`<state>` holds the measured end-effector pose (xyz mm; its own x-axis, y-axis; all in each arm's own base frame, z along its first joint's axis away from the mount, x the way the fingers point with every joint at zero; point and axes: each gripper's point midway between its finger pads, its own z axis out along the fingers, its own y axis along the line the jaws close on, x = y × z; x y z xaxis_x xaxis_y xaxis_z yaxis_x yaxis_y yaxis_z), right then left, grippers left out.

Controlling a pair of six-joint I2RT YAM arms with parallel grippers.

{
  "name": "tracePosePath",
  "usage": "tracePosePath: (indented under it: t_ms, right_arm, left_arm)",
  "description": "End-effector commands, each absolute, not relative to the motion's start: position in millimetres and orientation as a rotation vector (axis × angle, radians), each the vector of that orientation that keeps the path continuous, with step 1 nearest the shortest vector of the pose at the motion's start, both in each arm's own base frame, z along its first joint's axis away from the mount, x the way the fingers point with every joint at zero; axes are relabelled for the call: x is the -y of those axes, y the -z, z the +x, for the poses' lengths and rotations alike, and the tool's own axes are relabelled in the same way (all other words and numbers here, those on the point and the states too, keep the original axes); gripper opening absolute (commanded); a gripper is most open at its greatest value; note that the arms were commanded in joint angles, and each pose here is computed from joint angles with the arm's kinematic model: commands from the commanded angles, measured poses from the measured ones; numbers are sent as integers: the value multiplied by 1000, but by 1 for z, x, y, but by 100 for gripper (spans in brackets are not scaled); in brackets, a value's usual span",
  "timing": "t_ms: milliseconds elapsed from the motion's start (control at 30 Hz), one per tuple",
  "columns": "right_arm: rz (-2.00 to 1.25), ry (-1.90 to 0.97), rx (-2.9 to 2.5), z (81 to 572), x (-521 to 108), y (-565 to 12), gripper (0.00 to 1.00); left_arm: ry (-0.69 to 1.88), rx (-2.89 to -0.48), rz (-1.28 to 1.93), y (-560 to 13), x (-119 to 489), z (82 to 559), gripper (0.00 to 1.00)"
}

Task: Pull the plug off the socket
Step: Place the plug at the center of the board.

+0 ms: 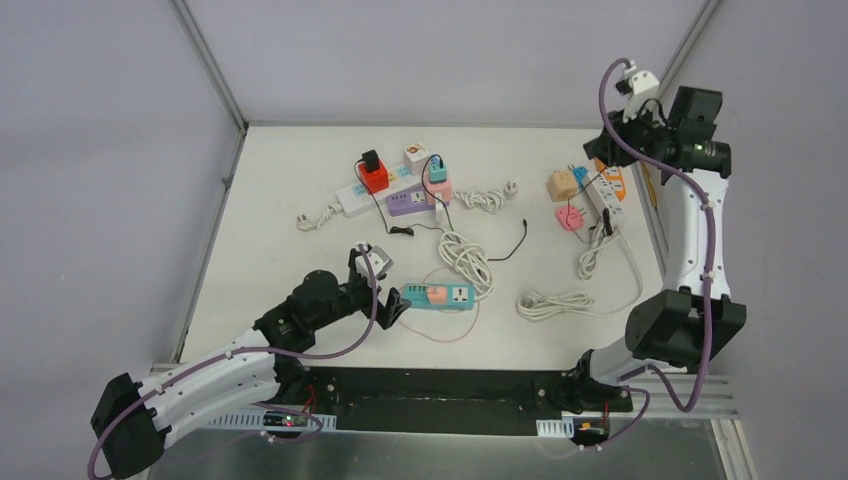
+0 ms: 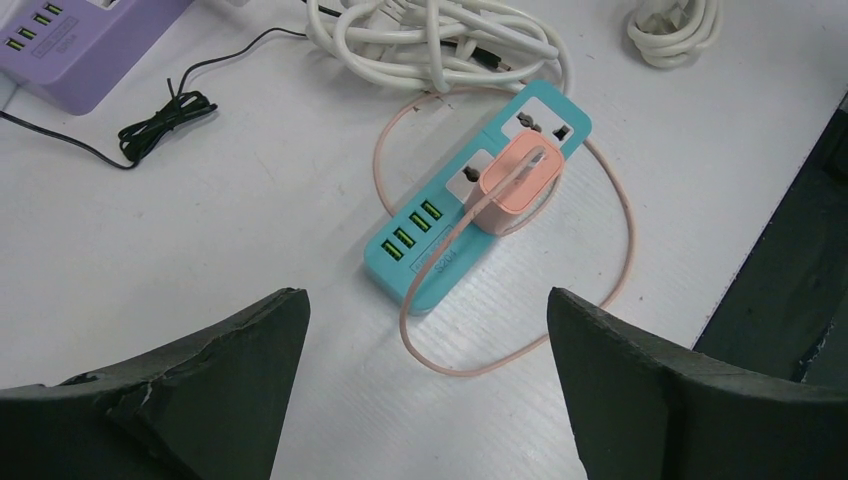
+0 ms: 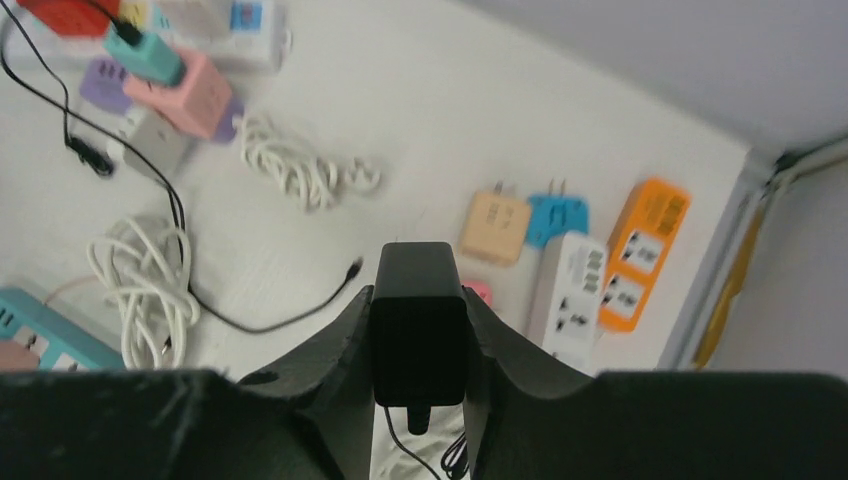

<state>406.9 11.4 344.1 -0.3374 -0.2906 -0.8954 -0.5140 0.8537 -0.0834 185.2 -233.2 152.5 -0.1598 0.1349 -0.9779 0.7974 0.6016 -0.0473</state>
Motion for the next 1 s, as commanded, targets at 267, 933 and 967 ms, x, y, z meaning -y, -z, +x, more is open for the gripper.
tracePosePath:
  t_ms: [267, 933, 967]
  right_arm:
    - [-584, -506, -2307, 399, 0, -149, 0]
    - [-565, -554, -2639, 375, 23, -59, 40]
    - [-565, -548, -2639, 374, 24, -60, 51]
  left_arm:
    - [694, -1623, 735, -161, 232, 193, 92]
    - [699, -1624, 740, -161, 233, 192, 92]
    - [699, -1624, 739, -161, 233, 192, 92]
